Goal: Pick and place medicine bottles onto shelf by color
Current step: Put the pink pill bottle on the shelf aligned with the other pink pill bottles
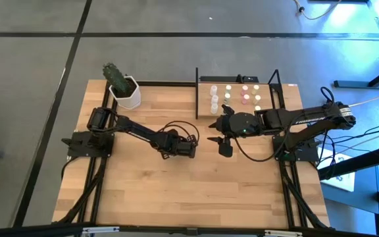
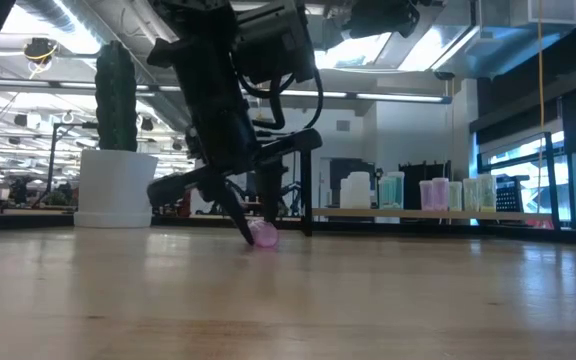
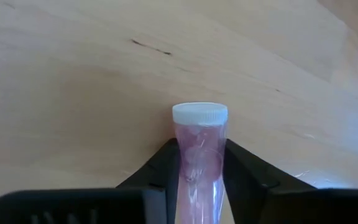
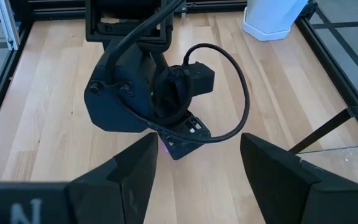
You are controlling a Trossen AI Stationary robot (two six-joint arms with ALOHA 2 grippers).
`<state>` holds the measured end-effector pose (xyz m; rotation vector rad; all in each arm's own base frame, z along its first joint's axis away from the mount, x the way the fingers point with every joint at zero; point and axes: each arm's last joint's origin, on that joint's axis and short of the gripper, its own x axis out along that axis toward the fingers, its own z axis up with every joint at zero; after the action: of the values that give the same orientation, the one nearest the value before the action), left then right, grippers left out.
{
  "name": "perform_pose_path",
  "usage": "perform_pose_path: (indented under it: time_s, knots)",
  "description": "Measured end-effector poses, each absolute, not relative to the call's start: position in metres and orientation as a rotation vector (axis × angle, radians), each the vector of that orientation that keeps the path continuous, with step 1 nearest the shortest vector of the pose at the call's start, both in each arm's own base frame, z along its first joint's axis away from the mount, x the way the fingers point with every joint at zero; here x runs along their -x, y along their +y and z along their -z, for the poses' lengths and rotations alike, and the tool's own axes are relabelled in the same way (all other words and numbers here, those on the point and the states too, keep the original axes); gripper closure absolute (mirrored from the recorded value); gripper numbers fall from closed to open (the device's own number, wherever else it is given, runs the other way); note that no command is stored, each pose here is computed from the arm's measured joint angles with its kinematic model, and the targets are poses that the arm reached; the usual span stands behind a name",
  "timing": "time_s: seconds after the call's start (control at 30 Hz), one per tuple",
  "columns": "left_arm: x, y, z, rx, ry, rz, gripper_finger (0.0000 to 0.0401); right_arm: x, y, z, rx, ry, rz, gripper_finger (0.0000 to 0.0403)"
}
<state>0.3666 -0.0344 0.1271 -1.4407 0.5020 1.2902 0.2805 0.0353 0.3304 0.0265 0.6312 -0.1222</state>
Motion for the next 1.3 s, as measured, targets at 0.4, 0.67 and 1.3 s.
perform_pose_path:
  time_s: [0.4,0.67,1.3]
  knots:
    - [-0.367,-0.036,-0.129,1.294,0.591,-1.200,0.0324,-0.281,0.035,-0.330,-0.026,0.631,0.122,0.0172]
    - [-0.363,-0.036,-0.151,1.061,0.733,-1.006,0.0326,-0.281,0.035,-0.331,-0.028,0.625,0.122,0.0172]
    - [-0.319,-0.067,-0.276,0.574,0.657,-0.414,0.0326,-0.281,0.035,-0.332,-0.029,0.618,0.122,0.0172]
